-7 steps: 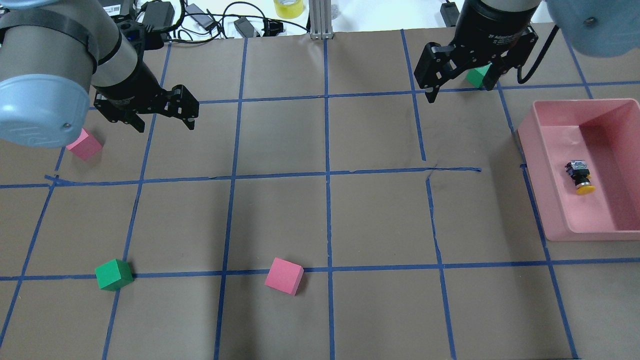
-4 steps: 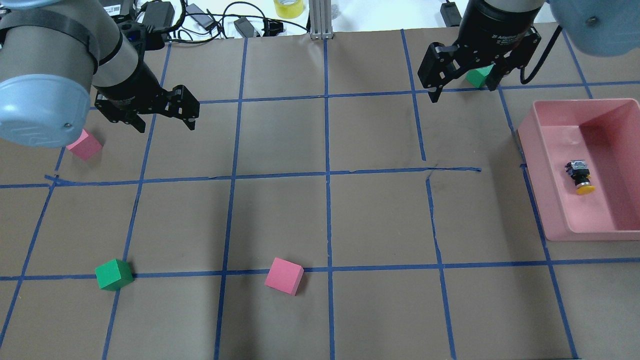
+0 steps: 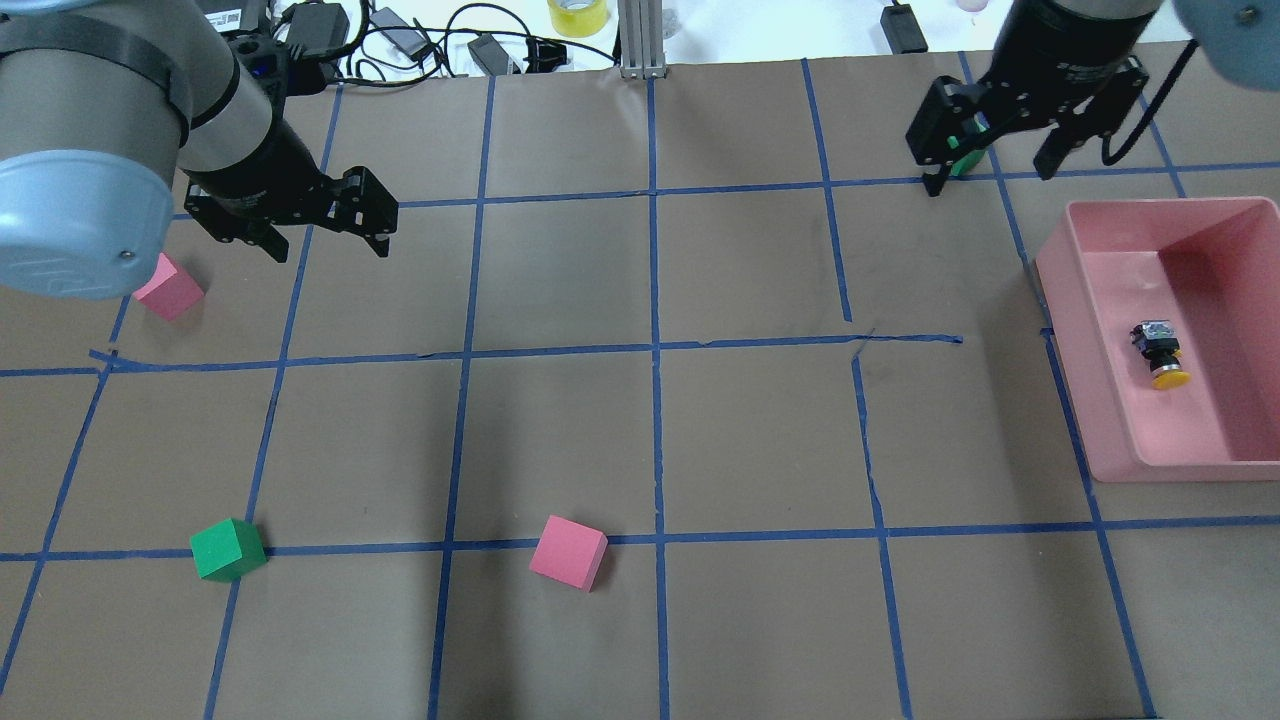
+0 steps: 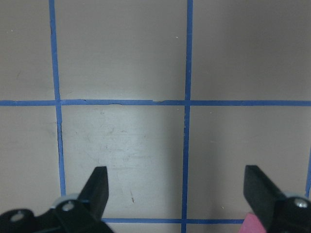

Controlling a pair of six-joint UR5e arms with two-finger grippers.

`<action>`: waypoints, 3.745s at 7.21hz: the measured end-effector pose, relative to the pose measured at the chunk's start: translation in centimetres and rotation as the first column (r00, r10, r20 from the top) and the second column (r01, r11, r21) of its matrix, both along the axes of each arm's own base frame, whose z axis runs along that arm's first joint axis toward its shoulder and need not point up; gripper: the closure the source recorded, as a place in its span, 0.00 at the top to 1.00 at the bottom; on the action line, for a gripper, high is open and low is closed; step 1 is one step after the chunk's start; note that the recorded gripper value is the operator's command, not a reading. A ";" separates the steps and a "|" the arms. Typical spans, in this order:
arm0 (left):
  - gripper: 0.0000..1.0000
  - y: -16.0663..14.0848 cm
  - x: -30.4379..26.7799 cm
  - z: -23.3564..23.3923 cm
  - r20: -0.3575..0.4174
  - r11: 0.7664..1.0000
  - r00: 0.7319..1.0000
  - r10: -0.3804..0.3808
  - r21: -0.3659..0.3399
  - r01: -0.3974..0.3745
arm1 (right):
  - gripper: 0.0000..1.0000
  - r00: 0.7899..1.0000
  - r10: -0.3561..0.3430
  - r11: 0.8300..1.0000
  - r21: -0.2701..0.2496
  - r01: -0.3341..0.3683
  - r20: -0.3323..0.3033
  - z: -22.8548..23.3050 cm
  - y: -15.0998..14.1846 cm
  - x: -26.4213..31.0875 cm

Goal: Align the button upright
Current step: 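Move the right gripper over the pink bin above the button switch, then lower the right gripper and grasp the black button switch, then lift the switch out of the bin and lower it onto the table center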

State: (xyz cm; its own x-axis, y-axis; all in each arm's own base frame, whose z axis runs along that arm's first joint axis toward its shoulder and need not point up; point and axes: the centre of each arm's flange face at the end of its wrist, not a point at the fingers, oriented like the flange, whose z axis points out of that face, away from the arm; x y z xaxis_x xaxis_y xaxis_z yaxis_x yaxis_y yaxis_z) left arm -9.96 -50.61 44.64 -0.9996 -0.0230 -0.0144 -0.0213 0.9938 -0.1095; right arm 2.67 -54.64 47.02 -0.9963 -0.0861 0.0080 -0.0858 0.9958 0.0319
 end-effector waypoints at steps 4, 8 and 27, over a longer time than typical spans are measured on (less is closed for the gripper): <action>1.00 0.9 -0.1 1.4 -0.005 1.000 1.000 0.005 -0.009 -0.005 | 0.97 0.993 -0.065 0.996 -0.062 0.059 -0.095 -13.8 -0.4 -18.6; 1.00 1.0 0.0 1.6 -0.002 1.000 1.000 0.010 -0.003 -0.010 | 0.96 0.995 -0.057 0.998 -0.028 0.055 -0.079 -20.6 1.0 -23.1; 1.00 0.9 -0.2 0.7 -0.004 1.000 1.000 -0.006 0.007 0.006 | 0.00 0.998 -0.048 0.999 0.016 0.049 -0.043 -20.3 -1.4 -23.4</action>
State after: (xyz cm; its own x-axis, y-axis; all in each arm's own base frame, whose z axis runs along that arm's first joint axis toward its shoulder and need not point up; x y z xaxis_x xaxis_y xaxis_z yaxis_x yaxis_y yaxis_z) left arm -10.15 -49.75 45.32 -0.9998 -0.0166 -0.0103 -0.0154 0.9946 -0.1023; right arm -20.76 -56.02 26.69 -0.9981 -0.0379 0.0496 -0.0353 0.9980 0.0517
